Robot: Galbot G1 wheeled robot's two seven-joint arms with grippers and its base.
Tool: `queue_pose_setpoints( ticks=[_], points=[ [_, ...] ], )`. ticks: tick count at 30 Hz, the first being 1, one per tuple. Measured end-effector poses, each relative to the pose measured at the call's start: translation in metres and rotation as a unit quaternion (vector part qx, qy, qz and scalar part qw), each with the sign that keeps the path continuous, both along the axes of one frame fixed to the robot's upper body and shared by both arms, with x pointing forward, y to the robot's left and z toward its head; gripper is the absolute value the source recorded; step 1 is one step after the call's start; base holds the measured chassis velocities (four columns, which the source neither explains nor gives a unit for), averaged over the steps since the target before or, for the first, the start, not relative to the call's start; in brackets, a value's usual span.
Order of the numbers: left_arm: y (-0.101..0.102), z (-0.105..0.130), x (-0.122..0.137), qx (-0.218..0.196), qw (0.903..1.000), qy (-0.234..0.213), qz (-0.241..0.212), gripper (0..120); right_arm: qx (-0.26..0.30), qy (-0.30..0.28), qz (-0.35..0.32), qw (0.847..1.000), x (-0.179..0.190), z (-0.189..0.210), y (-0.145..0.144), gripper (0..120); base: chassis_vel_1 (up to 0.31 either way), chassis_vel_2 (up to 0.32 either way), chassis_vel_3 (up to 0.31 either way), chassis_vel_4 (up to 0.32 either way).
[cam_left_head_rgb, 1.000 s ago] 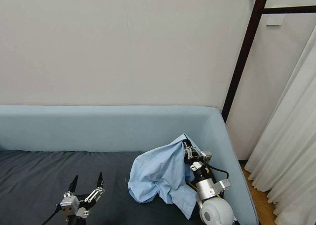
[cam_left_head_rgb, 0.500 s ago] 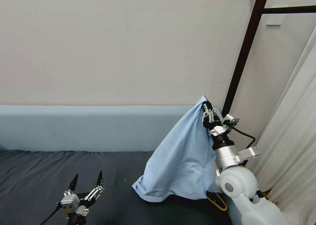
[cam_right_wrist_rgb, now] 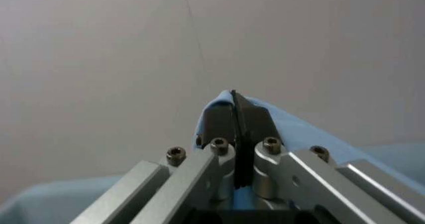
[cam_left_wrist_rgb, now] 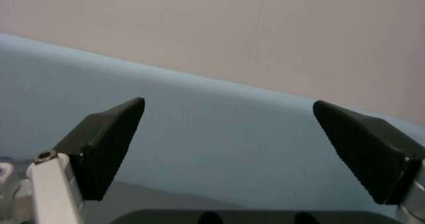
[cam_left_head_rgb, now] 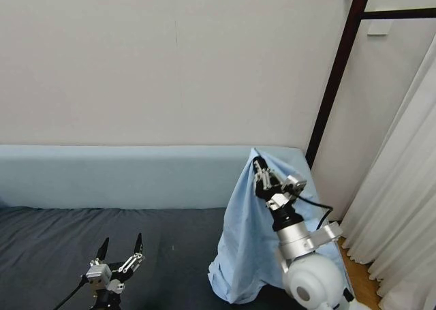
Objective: Pick up the clothes from the sofa and hang them on the clothes hanger.
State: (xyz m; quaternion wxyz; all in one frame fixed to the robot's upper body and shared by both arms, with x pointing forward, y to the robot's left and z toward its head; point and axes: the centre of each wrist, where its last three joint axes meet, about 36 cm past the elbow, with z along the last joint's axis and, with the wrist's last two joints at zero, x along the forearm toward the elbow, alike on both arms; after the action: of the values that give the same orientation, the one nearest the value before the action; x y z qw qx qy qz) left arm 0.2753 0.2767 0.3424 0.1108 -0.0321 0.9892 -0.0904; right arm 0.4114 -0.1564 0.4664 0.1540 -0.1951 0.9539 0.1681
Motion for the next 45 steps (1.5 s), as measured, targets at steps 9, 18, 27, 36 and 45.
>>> queue_pose_setpoints(
  ticks=[9,18,27,36,45],
  points=[
    [0.003,0.0,-0.005,0.002,1.0,-0.001,0.007,100,-0.088,0.019,-0.037,0.995,0.099,-0.082,-0.026,0,0.0,0.0,0.0,0.0],
    [0.009,0.003,-0.009,0.007,0.9998,-0.002,0.019,100,-0.195,0.029,-0.036,0.98,0.184,-0.123,-0.081,0,0.0,0.0,0.0,0.0],
    [0.01,0.001,-0.009,0.006,0.9996,0.0,0.029,100,-0.262,0.142,-0.129,0.946,0.131,-0.156,-0.098,26,0.0,0.0,0.0,0.0],
    [0.004,0.003,-0.009,0.001,0.9996,-0.009,0.026,100,-0.279,0.217,-0.101,0.93,0.016,-0.13,-0.091,59,0.0,0.0,0.0,0.0],
    [0.001,0.008,-0.01,0.0,0.9996,-0.016,0.022,100,-0.354,0.144,0.034,0.923,-0.09,-0.162,-0.072,92,0.0,0.0,0.0,0.0]
  ],
)
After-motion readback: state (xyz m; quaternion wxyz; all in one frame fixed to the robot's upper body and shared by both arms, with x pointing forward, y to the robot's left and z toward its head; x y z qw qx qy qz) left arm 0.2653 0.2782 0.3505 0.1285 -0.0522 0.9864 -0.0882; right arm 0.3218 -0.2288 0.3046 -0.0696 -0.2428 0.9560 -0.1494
